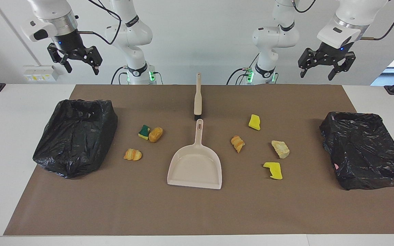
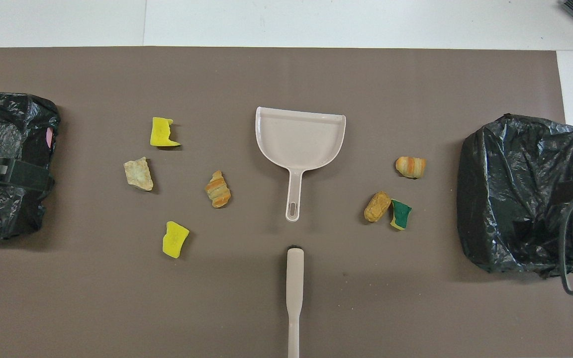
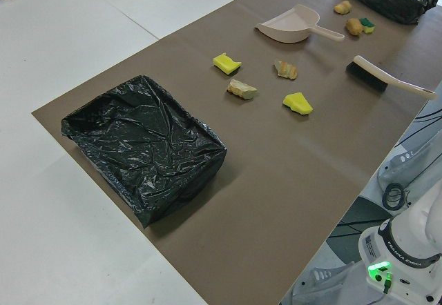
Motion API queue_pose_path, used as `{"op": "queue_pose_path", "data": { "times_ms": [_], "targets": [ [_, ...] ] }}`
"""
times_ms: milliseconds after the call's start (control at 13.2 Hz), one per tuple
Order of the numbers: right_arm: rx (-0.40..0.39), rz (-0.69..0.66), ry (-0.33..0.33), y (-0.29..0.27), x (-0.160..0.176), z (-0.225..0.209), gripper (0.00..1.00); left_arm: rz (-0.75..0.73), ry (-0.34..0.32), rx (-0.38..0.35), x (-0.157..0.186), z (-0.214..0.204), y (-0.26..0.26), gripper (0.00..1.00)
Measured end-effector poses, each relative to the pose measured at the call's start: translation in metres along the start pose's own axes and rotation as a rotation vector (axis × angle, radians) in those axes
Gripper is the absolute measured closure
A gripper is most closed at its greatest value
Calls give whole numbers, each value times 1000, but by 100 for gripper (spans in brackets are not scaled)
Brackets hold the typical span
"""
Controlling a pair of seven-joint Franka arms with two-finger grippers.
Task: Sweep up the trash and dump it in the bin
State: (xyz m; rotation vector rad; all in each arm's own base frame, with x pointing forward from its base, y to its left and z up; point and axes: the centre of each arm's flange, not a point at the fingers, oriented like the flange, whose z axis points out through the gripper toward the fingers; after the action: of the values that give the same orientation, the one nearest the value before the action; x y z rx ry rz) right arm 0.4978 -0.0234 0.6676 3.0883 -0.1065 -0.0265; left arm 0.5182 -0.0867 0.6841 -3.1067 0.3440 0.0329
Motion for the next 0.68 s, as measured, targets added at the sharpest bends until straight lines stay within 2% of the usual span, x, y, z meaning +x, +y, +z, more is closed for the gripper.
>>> {"op": "queue_pose_path", "data": {
  "times_ms": [683],
  "targets": [
    [0,0,0,0,0,0,0,12,-7,1,-4,-1,8,0]
  ]
}}
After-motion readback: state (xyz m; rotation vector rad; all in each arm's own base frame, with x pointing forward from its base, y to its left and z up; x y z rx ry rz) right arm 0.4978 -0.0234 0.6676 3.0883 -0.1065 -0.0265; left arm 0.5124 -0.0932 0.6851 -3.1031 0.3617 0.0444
